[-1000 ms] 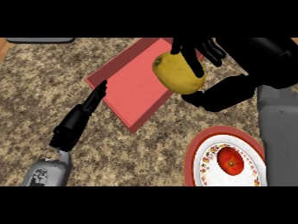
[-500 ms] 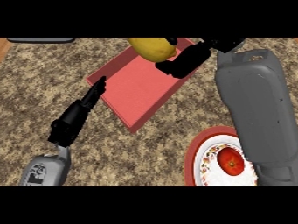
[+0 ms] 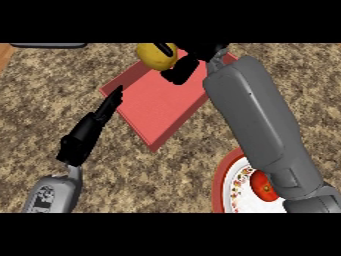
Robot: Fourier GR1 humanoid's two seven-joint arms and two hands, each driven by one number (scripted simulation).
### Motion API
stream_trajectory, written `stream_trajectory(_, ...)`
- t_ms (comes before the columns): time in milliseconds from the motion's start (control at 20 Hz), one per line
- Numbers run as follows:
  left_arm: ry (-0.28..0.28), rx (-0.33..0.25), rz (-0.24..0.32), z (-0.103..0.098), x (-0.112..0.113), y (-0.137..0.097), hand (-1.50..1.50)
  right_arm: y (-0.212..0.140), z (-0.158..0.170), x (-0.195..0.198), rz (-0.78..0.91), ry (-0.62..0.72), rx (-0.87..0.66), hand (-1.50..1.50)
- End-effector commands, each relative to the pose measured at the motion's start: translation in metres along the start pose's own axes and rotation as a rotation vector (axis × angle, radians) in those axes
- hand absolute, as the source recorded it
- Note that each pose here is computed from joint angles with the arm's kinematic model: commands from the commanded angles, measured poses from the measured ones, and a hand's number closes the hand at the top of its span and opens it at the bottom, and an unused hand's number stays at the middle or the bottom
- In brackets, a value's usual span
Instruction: Pick the lemon from the plate and place it in the cardboard box
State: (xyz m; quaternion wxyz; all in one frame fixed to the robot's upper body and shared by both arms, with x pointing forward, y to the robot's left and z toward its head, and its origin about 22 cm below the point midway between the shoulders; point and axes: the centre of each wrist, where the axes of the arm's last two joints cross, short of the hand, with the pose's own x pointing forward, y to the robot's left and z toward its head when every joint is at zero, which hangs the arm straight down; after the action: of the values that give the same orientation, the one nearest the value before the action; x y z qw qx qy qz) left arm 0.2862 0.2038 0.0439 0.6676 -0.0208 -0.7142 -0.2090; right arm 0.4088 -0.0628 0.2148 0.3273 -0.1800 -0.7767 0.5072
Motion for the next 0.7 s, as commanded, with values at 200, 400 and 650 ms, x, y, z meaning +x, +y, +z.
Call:
stream_trajectory(200,-0.020,-0.015,-0.004,-0.004,0.010,-0.004,0.00,0.044,-0.011,-0.029,-0.178,0.203,0.153,-1.50)
stream_trajectory(400,-0.006,-0.036,0.022,-0.002,0.003,-0.010,0.00,0.079,0.003,-0.051,-0.203,0.199,0.168,-1.50)
stream_trajectory(650,0.001,-0.030,0.009,-0.007,0.008,-0.020,0.00,0.061,-0.005,-0.055,-0.448,0.155,0.043,-1.50)
